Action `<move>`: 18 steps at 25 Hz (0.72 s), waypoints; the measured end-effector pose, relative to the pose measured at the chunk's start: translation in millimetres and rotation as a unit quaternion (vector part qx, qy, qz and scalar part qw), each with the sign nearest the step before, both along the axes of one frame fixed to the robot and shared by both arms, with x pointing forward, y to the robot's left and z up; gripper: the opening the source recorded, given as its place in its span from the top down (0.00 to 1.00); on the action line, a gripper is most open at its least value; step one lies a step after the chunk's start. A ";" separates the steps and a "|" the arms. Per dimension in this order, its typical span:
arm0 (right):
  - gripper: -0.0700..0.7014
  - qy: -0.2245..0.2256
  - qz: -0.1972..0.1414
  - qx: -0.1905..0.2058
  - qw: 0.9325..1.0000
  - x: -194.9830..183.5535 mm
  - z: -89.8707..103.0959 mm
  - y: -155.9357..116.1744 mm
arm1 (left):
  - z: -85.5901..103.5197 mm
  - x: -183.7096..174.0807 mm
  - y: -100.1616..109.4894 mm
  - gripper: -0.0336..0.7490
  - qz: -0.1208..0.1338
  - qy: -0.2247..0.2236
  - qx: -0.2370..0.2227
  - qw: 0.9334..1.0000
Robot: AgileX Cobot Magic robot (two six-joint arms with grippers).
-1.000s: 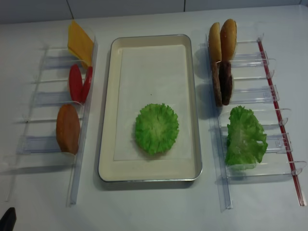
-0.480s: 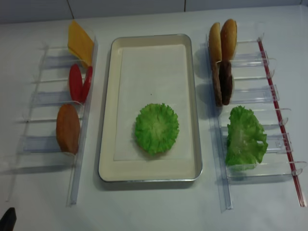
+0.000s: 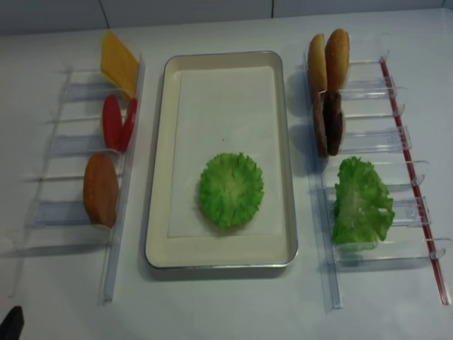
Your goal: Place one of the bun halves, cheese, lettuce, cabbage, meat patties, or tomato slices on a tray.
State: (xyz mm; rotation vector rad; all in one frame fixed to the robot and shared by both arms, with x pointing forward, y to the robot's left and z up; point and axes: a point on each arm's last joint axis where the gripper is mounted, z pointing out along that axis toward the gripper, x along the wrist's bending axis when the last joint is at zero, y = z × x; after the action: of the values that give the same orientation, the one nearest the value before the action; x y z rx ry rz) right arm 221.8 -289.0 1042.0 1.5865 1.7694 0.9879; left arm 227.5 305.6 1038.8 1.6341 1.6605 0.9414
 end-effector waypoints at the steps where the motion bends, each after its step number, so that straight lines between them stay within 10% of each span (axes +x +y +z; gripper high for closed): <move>1: 0.02 0.000 0.002 0.000 1.000 0.0 0.0 -0.1 | 0.0 0.0 0.0 0.33 0.000 0.000 0.000 1.000; 18: 0.02 0.000 0.004 -0.002 1.000 0.2 -0.3 -0.1 | 0.0 0.0 0.0 0.33 0.000 0.000 0.000 1.000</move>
State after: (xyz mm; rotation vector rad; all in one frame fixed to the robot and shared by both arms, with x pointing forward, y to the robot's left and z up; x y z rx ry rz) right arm 222.0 -289.1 1041.7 1.5772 1.7784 0.9888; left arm 227.5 305.6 1038.8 1.6341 1.6605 0.9414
